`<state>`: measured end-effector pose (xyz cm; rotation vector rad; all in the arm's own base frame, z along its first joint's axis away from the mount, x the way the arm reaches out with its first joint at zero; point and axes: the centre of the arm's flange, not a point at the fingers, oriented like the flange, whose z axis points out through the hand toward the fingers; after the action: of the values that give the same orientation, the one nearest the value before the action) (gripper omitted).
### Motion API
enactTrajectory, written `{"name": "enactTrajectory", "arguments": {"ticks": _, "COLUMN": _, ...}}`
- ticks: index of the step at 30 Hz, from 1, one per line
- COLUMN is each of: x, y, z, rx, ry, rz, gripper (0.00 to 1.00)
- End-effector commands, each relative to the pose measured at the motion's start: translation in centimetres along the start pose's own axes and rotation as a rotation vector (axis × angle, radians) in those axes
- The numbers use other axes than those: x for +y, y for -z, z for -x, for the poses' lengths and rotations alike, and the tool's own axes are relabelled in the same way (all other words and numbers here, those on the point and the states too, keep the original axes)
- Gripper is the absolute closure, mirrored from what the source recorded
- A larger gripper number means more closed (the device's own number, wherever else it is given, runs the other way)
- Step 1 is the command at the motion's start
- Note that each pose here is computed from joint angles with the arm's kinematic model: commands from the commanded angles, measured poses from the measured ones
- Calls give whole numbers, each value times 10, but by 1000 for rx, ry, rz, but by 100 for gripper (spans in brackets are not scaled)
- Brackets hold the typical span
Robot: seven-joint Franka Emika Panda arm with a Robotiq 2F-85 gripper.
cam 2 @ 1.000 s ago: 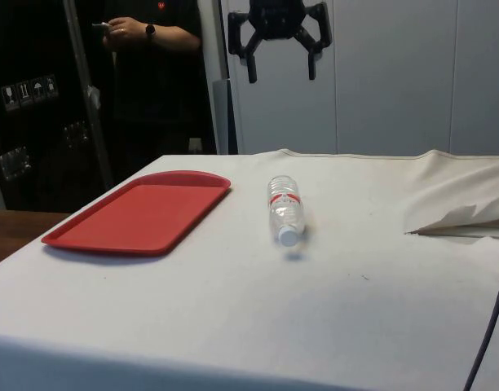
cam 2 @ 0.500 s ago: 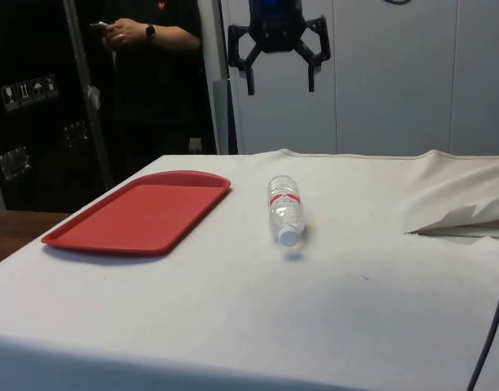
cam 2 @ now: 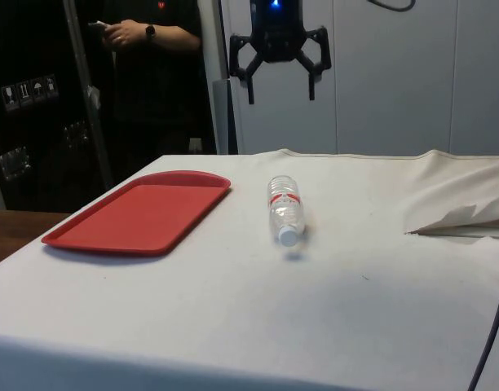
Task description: Place the bottle upright on the tray.
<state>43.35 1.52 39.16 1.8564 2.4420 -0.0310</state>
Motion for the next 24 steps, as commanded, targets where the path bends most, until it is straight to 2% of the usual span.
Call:
{"name": "enactTrajectory", "arguments": {"ticks": 1, "x": 0, "y": -1, "z": 1, "rx": -8, "ry": 15, "rz": 12, "gripper": 0}}
{"name": "enactTrajectory", "arguments": {"ticks": 8, "x": 0, "y": -8, "z": 1, "rx": -9, "ry": 72, "rz": 6, "gripper": 0}}
{"name": "enactTrajectory", "arguments": {"ticks": 9, "x": 0, "y": -8, "z": 1, "rx": 3, "ry": 66, "rz": -8, "gripper": 0}}
{"name": "enactTrajectory", "arguments": {"ticks": 10, "x": 0, "y": -10, "z": 1, "rx": -9, "ry": 79, "rz": 5, "gripper": 0}}
{"name": "enactTrajectory", "arguments": {"ticks": 16, "x": -1, "y": -26, "z": 1, "rx": -3, "ry": 127, "rz": -2, "gripper": 0}}
{"name": "enactTrajectory", "arguments": {"ticks": 17, "x": -2, "y": -25, "z": 1, "rx": 6, "ry": 116, "rz": -14, "gripper": 0}}
{"name": "enactTrajectory", "arguments": {"ticks": 18, "x": -2, "y": -30, "z": 1, "rx": -2, "ry": 134, "rz": -4, "gripper": 0}}
{"name": "enactTrajectory", "arguments": {"ticks": 24, "x": -2, "y": -48, "z": 1, "rx": 3, "ry": 173, "rz": -14, "gripper": 0}}
